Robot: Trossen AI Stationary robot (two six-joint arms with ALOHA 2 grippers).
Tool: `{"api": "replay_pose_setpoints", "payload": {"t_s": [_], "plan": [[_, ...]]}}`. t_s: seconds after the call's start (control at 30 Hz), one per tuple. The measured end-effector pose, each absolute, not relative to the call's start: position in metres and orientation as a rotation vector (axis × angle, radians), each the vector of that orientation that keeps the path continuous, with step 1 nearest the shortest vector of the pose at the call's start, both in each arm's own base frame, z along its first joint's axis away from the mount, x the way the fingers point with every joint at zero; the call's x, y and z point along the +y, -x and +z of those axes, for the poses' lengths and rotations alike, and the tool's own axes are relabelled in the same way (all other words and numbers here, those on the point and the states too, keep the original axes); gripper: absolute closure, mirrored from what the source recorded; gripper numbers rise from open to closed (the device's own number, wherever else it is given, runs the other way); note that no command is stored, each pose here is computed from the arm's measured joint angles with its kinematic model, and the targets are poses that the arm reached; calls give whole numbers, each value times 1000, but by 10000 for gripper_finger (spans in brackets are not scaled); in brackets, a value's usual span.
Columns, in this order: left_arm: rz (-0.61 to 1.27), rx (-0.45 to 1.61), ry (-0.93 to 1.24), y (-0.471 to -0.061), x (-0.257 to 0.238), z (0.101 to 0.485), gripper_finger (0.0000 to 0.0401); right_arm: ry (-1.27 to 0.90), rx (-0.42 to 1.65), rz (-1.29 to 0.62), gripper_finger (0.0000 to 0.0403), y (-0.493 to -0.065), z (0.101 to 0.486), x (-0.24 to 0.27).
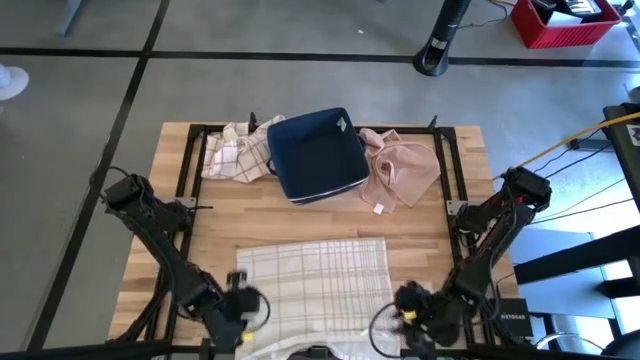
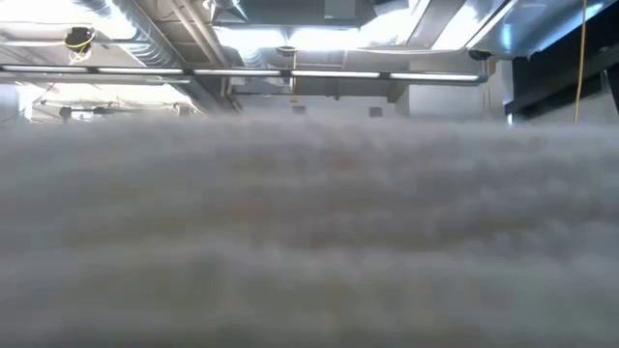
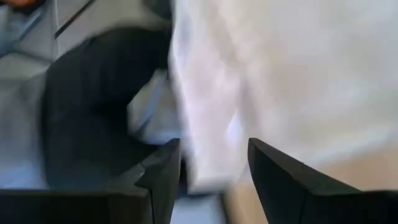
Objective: Fold towel
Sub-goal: Fold the white with gray pattern towel on the table
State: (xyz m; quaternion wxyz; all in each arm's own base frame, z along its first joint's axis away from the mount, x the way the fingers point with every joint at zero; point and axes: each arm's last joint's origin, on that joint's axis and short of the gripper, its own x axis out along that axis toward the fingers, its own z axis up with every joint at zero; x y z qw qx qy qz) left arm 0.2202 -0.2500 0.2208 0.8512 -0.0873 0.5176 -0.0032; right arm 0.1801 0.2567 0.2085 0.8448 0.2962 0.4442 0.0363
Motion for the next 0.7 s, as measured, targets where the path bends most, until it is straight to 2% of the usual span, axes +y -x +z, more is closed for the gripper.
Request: {"api": "replay_pose_setpoints", "payload": {"t_s": [0.1,0.2,0.43,0.7], "plan": [[224,1061,75,-224,-225,215,255,-431,768,-53,213,-199,207,239],[331,1120,54,-226,-204,200,261,-266,741,-201,212,-218,198,214],[361,1227,84,-220,-174,153,266,-67,993,-298,212,-248,169,168],[564,1264,23,-212,-128,126,266,88,1205,-399,212,-264,145,124]]}}
